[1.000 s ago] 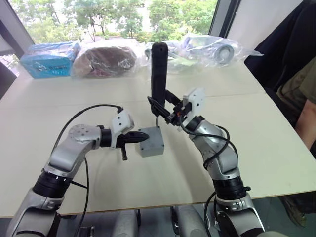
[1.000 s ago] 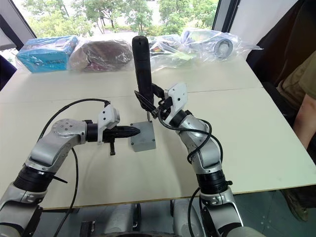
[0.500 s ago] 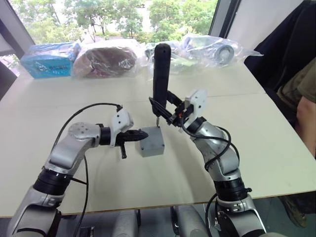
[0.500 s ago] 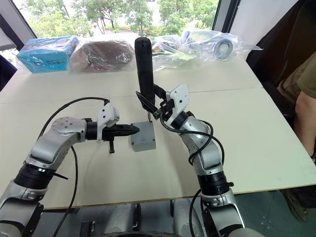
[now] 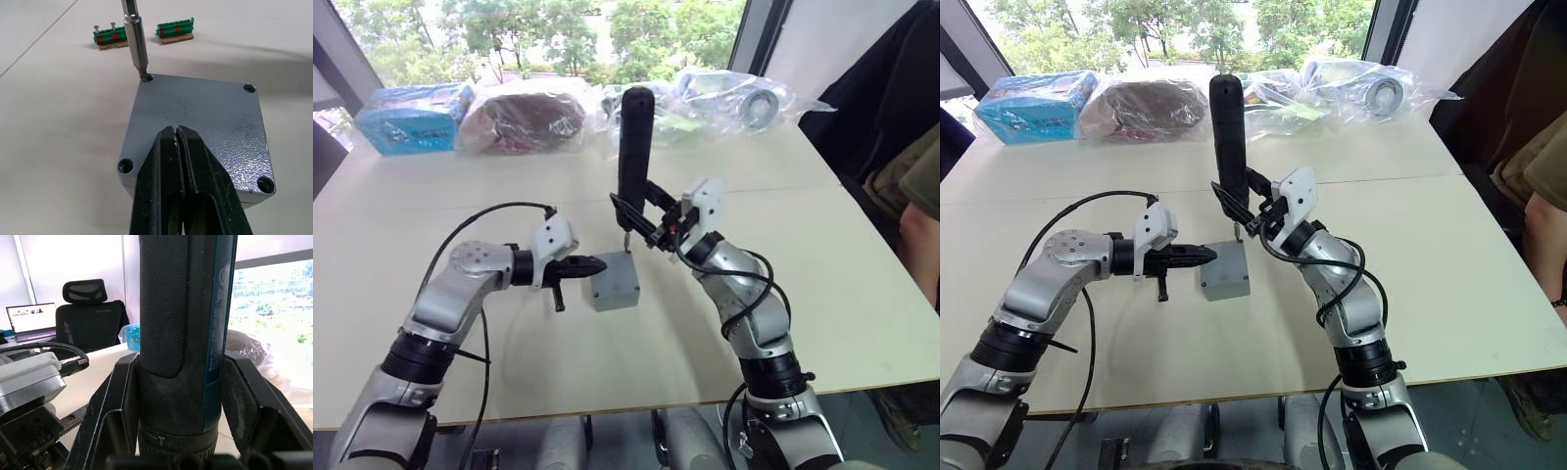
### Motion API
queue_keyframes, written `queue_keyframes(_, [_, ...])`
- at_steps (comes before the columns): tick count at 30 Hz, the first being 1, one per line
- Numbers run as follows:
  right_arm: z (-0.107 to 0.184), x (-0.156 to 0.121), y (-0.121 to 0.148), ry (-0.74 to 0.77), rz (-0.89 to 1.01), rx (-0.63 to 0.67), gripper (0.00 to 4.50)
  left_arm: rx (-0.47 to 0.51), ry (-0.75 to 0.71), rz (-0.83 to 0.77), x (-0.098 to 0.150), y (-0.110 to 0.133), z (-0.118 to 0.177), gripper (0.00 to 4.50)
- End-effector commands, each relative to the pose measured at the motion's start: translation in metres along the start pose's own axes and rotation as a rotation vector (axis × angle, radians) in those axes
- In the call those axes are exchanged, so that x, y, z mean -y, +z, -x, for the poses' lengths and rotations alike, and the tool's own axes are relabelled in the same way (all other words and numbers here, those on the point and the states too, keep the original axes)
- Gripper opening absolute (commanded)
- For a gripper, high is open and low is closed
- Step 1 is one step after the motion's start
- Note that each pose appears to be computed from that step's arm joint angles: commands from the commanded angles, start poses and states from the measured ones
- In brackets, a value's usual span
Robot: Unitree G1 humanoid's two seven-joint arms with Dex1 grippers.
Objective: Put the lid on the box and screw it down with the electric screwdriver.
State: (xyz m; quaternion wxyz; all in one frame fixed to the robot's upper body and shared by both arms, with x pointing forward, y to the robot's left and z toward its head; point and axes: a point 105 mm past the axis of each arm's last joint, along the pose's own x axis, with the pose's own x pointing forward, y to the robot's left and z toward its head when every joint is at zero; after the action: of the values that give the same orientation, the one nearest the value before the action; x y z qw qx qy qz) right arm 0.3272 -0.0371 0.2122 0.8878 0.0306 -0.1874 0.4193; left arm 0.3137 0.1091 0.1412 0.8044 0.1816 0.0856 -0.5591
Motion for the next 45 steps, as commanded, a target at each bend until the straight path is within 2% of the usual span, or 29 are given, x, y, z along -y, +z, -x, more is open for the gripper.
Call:
queue_keyframes(1, [0.002, 0.003, 0.013, -0.001, 0.033, 0.037, 1.89, -0.022, -0.005, -0.002, 0.001, -0.003, 0.0, 0.0])
queue_keyframes(12, [0.004, 0.005, 0.013, -0.018, 0.038, 0.034, 1.89, -0.027, -0.014, -0.005, 0.002, -0.004, 0.0, 0.0])
queue_keyframes(22, [0.011, -0.006, -0.021, 0.011, -0.003, -0.073, 1.89, -0.032, -0.022, -0.005, 0.003, -0.006, -0.001, 0.0])
queue_keyframes(34, [0.021, -0.007, -0.064, 0.005, -0.002, -0.279, 1.89, -0.057, -0.017, -0.002, 0.007, -0.013, -0.002, 0.0])
queue_keyframes(45, [0.028, -0.001, -0.084, -0.046, -0.102, -0.415, 1.89, -0.052, -0.011, -0.002, 0.008, -0.015, -0.007, 0.0])
